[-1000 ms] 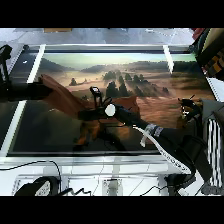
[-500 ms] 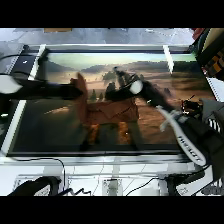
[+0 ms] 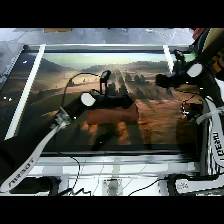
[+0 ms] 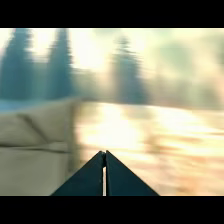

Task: Fold the clothes and pants, and hang the long-sleeved shirts on hangers.

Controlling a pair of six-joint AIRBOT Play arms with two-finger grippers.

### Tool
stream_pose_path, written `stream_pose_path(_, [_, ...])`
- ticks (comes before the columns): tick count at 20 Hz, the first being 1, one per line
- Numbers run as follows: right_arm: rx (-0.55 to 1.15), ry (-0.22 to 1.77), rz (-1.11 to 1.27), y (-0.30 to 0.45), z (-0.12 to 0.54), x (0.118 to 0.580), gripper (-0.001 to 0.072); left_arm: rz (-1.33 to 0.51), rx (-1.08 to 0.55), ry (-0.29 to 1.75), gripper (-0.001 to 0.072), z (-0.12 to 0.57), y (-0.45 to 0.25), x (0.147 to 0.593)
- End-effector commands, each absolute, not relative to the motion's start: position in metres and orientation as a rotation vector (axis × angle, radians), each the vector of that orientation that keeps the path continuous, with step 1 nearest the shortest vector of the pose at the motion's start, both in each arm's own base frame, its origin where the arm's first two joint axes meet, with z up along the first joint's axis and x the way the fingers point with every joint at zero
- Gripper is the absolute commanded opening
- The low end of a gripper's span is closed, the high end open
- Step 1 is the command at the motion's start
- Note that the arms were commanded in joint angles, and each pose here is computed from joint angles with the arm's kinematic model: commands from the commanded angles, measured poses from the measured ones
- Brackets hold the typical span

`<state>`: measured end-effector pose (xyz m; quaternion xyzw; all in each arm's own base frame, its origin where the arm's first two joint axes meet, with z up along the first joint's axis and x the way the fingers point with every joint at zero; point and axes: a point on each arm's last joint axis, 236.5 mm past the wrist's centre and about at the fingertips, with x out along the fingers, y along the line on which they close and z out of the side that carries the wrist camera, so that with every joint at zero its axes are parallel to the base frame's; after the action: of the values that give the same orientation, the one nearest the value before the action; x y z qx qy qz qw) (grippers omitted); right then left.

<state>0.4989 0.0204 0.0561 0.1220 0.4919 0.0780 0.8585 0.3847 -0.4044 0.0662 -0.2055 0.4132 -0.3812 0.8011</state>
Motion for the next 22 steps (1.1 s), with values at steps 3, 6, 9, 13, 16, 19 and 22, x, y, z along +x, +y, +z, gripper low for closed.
stream_pose_path(3, [0.26, 1.201, 0.153, -0.047, -0.012, 0.443, 0.0012, -0.773, -0.486, 0.809, 0.0698, 0.08, -0.399, 0.404])
stream_pose_path(6, [0.525, 1.219, 0.35, 0.009, -0.049, 0.412, 0.0339, -0.743, -0.508, 0.771, 0.0698, 0.096, -0.378, 0.419])
stream_pose_path(9, [0.73, 1.232, 0.32, 0.047, -0.081, 0.403, 0.0711, -0.72, -0.521, 0.747, 0.0698, 0.105, -0.363, 0.43])
stream_pose_path(13, [0.7, 1.294, 0.378, 0.107, -0.107, 0.4, 0.0705, -0.713, -0.522, 0.76, 0.0698, 0.103, -0.355, 0.433])
stream_pose_path(16, [0.637, 1.208, 0.342, 0.135, -0.113, 0.422, 0.069, -0.715, -0.438, 0.771, 0.0698, 0.093, -0.349, 0.432])
stream_pose_path(19, [0.622, 1.2, 0.336, 0.157, -0.115, 0.423, 0.0682, -0.718, -0.3, 0.805, 0.0698, 0.076, -0.336, 0.427])
stream_pose_path(22, [0.588, 1.227, 0.39, 0.185, -0.115, 0.411, 0.0606, -0.703, -0.194, 0.859, 0.0698, 0.059, -0.313, 0.426])
